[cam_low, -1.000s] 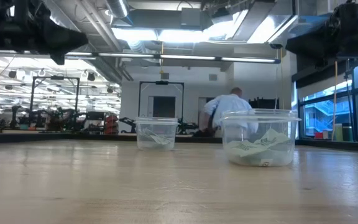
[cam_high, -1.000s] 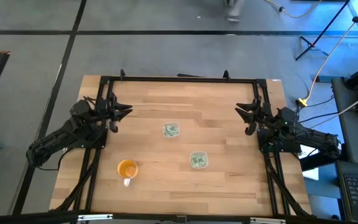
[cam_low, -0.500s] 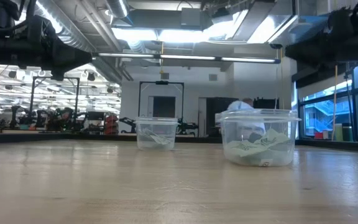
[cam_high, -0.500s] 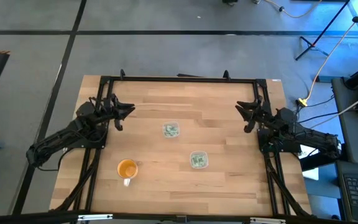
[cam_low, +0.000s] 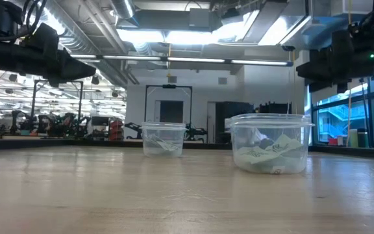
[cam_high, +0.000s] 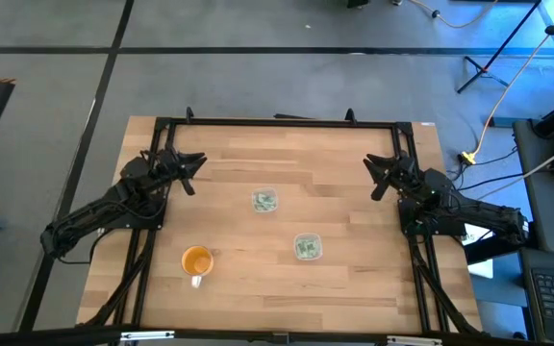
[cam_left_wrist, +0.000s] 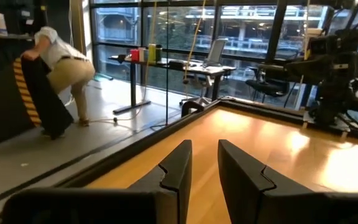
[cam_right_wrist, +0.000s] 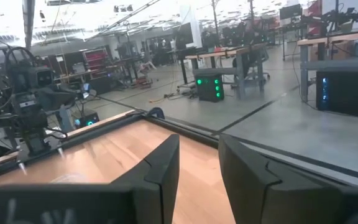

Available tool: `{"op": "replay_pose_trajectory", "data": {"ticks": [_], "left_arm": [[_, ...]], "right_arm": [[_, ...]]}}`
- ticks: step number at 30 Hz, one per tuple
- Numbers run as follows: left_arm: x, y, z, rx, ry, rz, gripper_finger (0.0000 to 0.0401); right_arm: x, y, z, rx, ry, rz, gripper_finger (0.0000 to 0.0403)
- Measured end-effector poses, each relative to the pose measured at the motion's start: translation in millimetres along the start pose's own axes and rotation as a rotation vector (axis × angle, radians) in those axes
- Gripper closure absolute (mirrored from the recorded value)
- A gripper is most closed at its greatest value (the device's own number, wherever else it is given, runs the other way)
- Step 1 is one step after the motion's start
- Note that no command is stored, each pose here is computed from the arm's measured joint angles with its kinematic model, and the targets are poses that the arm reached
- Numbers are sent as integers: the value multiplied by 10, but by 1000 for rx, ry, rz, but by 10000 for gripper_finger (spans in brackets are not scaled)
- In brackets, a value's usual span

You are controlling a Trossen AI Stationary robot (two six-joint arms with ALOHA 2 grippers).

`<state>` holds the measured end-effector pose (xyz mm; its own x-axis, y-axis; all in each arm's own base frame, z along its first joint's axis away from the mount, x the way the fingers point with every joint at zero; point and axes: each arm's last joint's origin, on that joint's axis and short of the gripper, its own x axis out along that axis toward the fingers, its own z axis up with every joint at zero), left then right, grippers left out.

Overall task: Pick and place Stevia / Truvia into bins
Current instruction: Return to Home Position

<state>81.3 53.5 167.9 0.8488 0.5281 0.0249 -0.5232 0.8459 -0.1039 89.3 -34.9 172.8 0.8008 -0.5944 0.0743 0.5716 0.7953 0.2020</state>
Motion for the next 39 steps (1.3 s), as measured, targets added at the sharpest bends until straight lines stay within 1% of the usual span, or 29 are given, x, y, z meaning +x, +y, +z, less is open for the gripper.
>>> {"op": "replay_pose_trajectory", "data": {"ticks": [8, 39], "left_arm": [[1, 0, -1, 126, 1, 1, 329], [1, 1, -2, 127, 3, 1, 329]], "right_arm": [[0, 1, 0, 2, 1, 3, 287], [0, 1, 1, 0, 1, 2, 287]]}}
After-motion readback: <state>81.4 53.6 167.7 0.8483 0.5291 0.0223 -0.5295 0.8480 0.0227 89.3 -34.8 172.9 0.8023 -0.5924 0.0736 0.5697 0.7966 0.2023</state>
